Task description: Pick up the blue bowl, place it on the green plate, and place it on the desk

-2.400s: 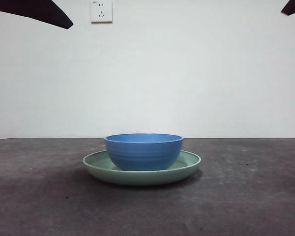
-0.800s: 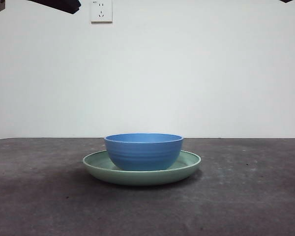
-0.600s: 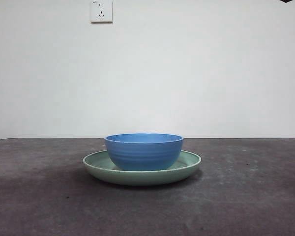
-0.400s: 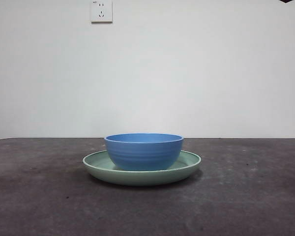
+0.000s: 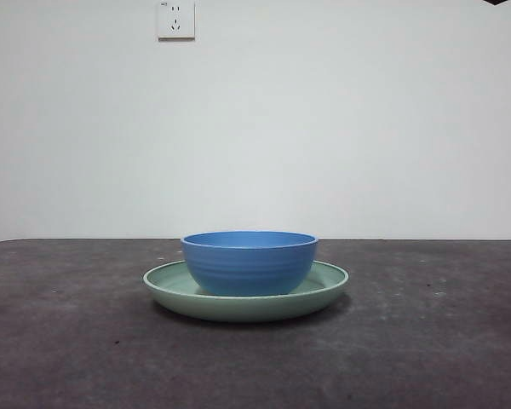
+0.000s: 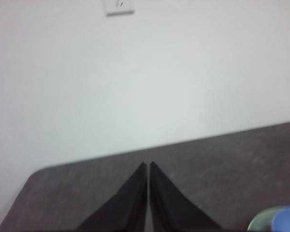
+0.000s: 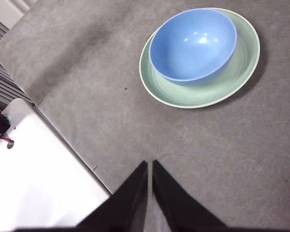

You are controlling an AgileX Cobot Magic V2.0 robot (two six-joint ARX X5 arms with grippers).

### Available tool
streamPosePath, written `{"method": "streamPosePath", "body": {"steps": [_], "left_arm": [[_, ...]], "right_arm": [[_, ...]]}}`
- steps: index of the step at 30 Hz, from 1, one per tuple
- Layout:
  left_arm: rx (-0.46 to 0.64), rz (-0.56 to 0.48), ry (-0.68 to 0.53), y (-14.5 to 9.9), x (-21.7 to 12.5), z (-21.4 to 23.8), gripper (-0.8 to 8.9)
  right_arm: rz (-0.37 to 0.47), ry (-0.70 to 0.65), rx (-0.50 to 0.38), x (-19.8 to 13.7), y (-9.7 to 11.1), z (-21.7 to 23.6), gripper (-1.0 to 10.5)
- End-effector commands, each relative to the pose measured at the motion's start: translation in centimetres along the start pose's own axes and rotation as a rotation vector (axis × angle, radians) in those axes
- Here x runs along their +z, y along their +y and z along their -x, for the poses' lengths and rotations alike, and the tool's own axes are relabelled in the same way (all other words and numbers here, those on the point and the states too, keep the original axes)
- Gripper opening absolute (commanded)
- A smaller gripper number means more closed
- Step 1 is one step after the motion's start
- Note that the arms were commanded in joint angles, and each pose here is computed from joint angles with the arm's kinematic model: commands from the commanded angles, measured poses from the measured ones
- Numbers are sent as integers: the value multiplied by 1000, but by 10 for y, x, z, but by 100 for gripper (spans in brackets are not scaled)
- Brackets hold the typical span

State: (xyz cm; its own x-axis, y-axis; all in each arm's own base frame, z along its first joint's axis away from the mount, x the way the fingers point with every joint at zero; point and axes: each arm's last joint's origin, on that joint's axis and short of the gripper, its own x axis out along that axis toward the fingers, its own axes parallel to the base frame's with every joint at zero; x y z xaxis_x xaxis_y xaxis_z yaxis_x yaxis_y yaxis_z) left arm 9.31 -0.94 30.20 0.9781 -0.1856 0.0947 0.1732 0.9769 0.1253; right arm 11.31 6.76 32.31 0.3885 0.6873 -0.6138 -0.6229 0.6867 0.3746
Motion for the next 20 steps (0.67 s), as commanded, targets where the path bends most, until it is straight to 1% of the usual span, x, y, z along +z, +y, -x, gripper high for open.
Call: {"method": "streamPosePath", "body": {"steps": [1,5,8,11,14,20], "left_arm": [[28,-10,4,-1,-21,5,10],[51,4,36,-3,-54,10,10],[60,8,59,-4,-74,12,9],[92,31,80,-5,-91,13,10],[116,34,97,-6,-103,14,10],[131,37,127,-7,-122,13,10]], "right_arm": [[23,-18,7,5,2,2,9],[23,-18,7,5,2,2,9],[23,-18,7,5,2,2,9],[23,-18,7,5,2,2,9],[22,-18,7,5,2,2,9],[23,-18,7,5,2,2,9]]}}
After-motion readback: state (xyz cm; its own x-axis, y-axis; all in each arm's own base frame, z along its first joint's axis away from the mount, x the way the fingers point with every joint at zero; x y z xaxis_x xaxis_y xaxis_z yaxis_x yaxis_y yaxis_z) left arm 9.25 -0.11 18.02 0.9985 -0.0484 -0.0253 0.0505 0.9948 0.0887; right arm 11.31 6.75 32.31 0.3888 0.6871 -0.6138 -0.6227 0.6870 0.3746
